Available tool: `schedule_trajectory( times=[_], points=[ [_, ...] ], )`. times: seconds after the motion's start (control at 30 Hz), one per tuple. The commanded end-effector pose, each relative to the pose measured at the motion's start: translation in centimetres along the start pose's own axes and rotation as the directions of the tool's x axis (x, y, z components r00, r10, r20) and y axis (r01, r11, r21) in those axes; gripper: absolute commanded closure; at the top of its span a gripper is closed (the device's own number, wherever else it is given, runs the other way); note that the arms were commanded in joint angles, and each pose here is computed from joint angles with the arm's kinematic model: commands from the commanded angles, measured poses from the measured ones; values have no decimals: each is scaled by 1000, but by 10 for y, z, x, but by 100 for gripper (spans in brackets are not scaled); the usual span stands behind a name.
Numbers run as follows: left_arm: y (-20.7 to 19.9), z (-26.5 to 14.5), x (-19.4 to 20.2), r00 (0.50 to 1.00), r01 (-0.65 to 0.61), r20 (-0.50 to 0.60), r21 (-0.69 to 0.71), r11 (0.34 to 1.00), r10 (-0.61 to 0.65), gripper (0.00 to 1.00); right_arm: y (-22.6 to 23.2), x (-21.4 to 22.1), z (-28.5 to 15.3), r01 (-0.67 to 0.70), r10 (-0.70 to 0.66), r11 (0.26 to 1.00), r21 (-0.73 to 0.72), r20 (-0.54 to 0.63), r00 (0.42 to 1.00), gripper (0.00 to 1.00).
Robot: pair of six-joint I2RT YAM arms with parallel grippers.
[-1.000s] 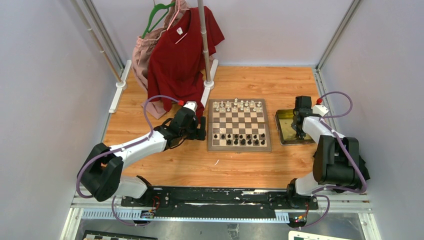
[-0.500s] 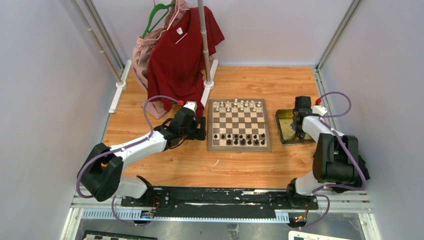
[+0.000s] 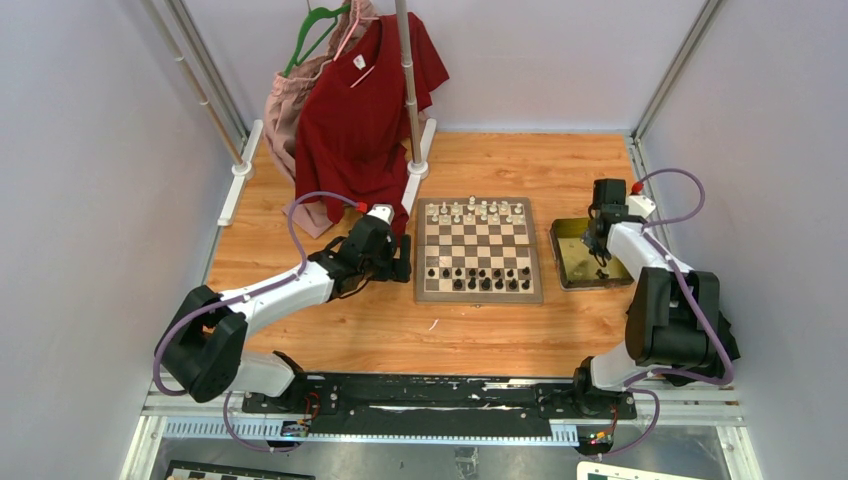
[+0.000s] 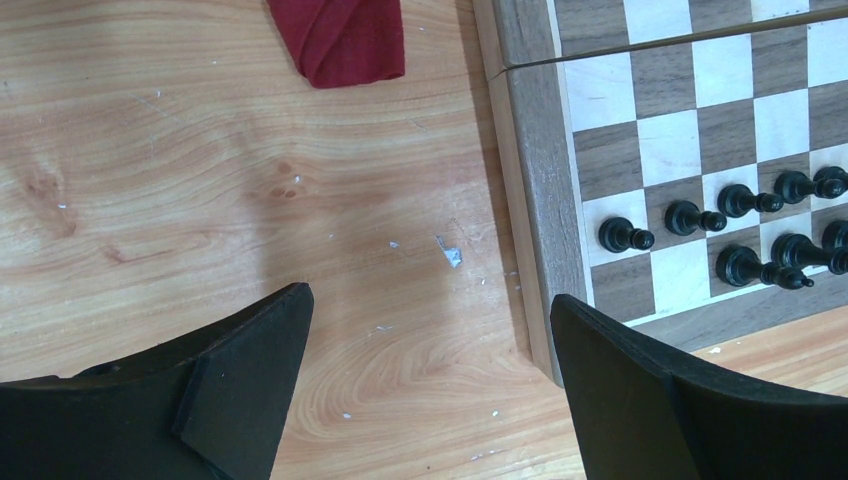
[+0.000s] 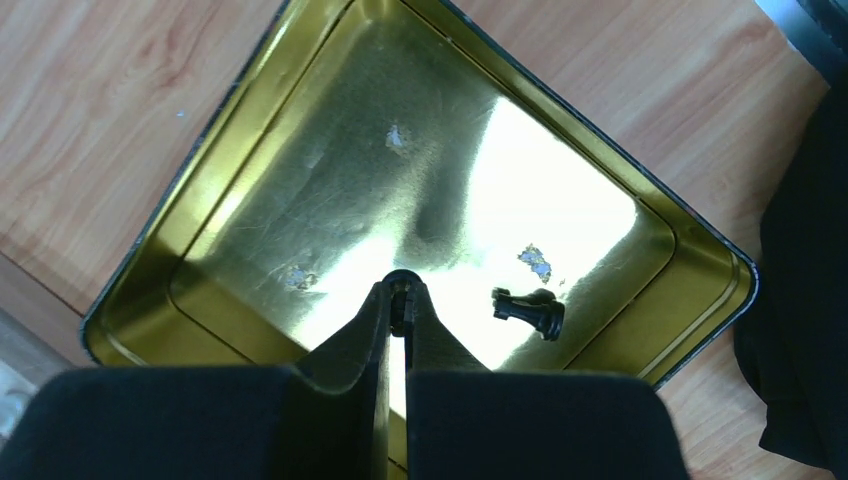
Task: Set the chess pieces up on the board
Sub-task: Pick up the chess piece from the storage box, then place the chess piece on the chessboard.
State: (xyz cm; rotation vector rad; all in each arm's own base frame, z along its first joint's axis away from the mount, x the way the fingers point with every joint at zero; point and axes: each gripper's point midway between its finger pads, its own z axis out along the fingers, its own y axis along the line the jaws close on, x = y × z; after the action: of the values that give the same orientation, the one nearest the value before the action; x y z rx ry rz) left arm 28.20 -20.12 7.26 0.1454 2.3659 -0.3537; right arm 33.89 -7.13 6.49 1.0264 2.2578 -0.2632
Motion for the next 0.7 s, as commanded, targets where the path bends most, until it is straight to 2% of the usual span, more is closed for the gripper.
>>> schedule_trajectory(
  times=[0.0, 0.13, 0.27, 0.47, 0.67],
  points=[
    [-4, -1, -10, 1000, 1, 16, -1, 1000, -1, 5, 12, -9, -16, 41, -41, 998, -38, 4, 999, 100],
    [-2, -2, -11, 1000, 10, 21, -12, 1000, -10, 5, 30, -10, -28, 110, -109, 989, -96, 15, 994, 100],
    [6, -3, -11, 1000, 15, 21, -54, 998, -14, 5, 78, -4, -63, 310, -300, 930, -199, 80, 951, 100],
    [13, -8, -13, 999, 36, 30, -95, 995, -33, 5, 149, 42, -127, 579, -566, 722, -378, 158, 809, 100],
    [20, -18, -13, 998, 57, 46, -126, 990, -52, 5, 187, 101, -180, 689, -707, 510, -514, 205, 676, 100]
  ],
)
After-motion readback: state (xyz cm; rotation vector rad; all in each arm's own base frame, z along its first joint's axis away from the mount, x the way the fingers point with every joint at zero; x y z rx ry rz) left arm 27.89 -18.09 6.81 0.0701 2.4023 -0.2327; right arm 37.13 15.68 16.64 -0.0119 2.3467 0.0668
